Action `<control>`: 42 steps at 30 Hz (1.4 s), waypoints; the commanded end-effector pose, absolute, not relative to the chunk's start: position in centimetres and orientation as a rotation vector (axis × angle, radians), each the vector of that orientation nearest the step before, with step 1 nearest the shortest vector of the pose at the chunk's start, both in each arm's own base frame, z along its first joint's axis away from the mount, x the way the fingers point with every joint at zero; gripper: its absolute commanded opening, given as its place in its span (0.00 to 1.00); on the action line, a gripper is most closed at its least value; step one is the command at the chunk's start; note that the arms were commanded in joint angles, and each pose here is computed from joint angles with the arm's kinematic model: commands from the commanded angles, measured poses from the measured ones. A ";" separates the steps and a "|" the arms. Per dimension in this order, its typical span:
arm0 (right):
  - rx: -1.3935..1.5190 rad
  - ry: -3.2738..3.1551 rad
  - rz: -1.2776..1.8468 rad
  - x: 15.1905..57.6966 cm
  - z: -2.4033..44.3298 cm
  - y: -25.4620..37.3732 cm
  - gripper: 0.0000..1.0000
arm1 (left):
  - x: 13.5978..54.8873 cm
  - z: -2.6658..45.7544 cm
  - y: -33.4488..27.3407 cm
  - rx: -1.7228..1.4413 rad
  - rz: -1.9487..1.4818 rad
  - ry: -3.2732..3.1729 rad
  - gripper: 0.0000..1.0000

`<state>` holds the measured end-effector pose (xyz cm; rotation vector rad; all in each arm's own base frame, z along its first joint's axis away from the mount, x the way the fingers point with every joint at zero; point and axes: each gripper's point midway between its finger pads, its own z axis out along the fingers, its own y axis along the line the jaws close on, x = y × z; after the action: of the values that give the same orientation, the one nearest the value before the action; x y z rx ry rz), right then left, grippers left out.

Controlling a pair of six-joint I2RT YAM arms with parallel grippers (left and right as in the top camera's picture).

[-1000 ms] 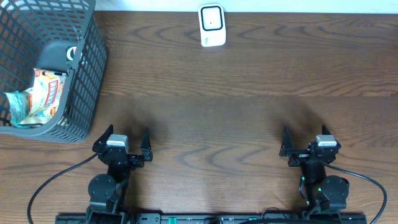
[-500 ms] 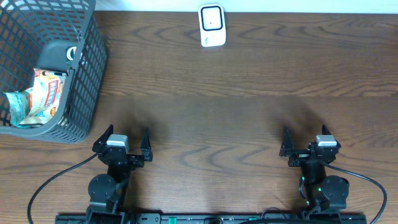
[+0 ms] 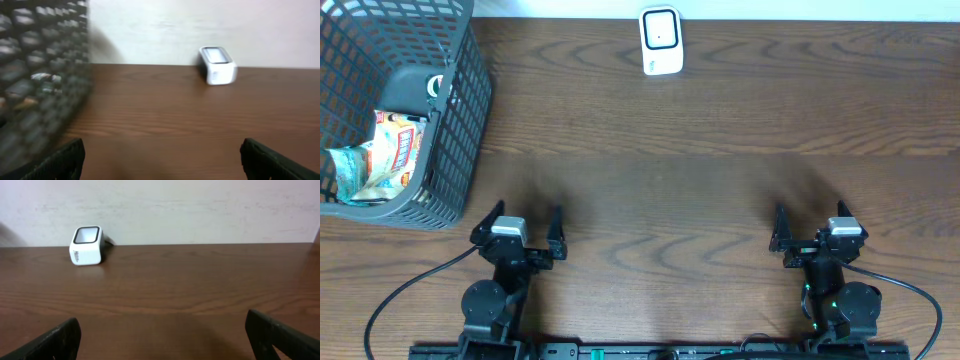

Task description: Scan the item barcode

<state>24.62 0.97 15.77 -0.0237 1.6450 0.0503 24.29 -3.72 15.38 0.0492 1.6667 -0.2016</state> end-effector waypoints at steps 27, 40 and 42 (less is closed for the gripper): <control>-0.036 1.643 0.045 24.6 15.7 1.1 0.99 | 17.9 43.3 -8.6 0.314 -0.467 1.031 0.97; -0.036 1.643 0.045 24.6 15.7 1.1 0.99 | 34.3 54.7 -0.5 0.134 0.056 1.774 0.98; -0.036 1.643 0.045 24.6 15.7 1.1 0.99 | 36.2 54.9 2.1 0.058 0.114 1.808 0.98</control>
<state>24.63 0.97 15.73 -0.0256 1.6446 0.0486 33.82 -2.92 53.14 0.1785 1.8124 -0.0956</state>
